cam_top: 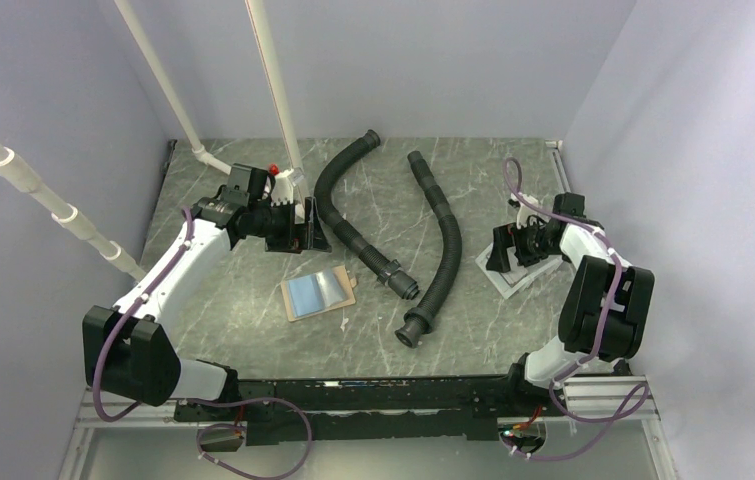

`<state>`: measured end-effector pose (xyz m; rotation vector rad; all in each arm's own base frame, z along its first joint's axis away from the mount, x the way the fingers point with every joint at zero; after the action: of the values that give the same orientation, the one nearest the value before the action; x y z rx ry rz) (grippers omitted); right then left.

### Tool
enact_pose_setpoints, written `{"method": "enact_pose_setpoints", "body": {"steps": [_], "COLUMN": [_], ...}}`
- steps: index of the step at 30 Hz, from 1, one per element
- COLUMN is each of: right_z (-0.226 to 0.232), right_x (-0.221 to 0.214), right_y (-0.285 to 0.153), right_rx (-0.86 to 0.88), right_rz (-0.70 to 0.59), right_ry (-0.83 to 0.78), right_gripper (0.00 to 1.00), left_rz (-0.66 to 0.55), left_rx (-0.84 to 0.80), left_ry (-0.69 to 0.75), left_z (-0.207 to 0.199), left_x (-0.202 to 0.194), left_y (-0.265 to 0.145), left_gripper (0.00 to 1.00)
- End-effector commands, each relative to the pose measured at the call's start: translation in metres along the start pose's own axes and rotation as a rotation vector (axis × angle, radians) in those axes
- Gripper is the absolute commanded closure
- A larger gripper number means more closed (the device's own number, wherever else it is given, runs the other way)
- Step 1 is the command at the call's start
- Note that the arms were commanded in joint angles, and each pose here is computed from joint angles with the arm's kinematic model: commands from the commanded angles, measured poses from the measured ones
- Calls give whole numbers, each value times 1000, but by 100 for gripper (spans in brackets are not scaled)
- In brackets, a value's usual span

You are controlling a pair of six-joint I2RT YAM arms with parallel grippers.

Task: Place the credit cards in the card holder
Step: Pick up the credit card from the storage box.

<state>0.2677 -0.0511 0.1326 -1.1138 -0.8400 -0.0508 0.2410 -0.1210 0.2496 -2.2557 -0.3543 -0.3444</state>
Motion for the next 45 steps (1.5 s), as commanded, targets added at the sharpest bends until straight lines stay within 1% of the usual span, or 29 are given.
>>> {"method": "enact_pose_setpoints", "body": {"steps": [1,7,14,16,19,24,27,33,38,41,45], "right_z": [4,10,15,15,15,15,15,13,11,9,5], "right_x": [4,4,7,8,8,5,4,7,10,8,12], "right_y": [-3,-10,-15,-16,-16,-16,-16,-18,-20,-26,-38], "right_rx": [16,0,0,4,8,-20,-27,-28,-52,-124,-261], "right_rz": [-62,-78,-96,-99,-103,-93,-90,-94,-96,-77,-80], "right_ry": [-33,-55,-67,-68,-64,-69,-70,-81,-110,-143,-176], "right_gripper": [5,9,18,24,37,51,57,74,91,98,100], "left_rz": [2,0,-3,-5,-6,-4,-2,-1,2,2,5], "left_rx": [-38,-44,-47,-47,-47,-48,-51,-52,-49,-50,-48], "left_ry": [52,56,58,60,61,60,60,60,59,59,57], "left_z": [-4,-5,-6,-6,-6,-5,-6,-6,-5,-5,-5], "left_x": [-1,-1,-1,-1,-1,-1,-1,-1,-1,-1,-1], "left_y": [-3,-4,-5,-5,-5,-5,-5,-4,-4,-4,-3], "left_gripper": [4,4,4,4,4,4,4,4,4,4,4]}}
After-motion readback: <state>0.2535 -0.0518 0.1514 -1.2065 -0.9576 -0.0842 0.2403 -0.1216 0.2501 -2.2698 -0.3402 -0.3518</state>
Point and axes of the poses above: each gripper's point midway between its finger pads, its own y axis out along the fingers, its own z axis along the line the jaws close on, x = y × z, the point moved 10 cm from there along -y, back along the fingers, and after that the axes turned 11 degrees about -y, right-handed, at the moved point
